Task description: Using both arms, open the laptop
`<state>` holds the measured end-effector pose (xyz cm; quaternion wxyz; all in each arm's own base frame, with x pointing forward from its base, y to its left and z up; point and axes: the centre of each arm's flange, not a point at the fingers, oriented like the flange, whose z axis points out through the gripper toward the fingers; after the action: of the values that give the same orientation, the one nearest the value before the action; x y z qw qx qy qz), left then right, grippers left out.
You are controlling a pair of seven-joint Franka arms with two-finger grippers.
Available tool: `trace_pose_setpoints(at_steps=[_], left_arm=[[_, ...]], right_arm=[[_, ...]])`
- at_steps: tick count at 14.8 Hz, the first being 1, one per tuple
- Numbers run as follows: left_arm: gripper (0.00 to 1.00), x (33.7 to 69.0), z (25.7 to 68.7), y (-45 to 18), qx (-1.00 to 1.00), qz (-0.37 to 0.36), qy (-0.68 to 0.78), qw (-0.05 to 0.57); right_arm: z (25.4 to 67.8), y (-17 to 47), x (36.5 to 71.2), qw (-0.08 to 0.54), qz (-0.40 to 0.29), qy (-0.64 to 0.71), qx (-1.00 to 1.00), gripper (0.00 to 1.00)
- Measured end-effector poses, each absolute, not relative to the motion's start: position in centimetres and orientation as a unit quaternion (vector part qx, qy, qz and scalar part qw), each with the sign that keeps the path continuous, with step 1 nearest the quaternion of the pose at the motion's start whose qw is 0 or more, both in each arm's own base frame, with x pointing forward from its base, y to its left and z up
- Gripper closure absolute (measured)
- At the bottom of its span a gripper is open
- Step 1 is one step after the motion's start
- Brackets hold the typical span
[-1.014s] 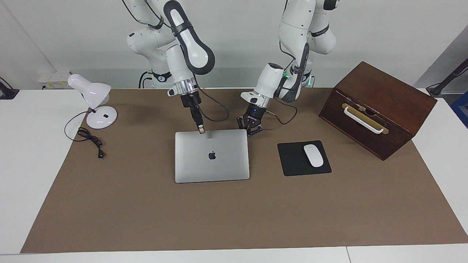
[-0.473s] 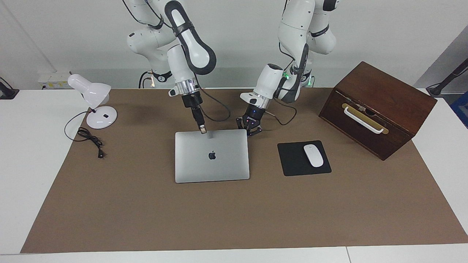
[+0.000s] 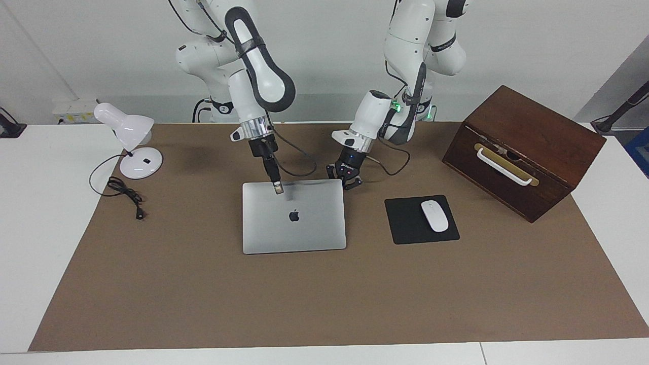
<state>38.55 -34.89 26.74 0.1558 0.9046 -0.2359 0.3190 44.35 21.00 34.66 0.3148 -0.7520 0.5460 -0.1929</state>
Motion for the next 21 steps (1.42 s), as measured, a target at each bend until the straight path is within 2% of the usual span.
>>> trace_pose_setpoints(at_steps=[8, 21], left_arm=[[0.99, 38.5, 26.7, -34.9, 0.904, 0.319, -0.236, 0.155], [0.99, 38.5, 26.7, -34.9, 0.904, 0.32, -0.237, 0.155]], right_arm=[[36.0, 22.2, 46.3, 0.341, -0.196, 0.537, -0.746, 0.0], [41.1, 20.6, 52.9, 0.408, -0.228, 0.518, -0.716, 0.0]])
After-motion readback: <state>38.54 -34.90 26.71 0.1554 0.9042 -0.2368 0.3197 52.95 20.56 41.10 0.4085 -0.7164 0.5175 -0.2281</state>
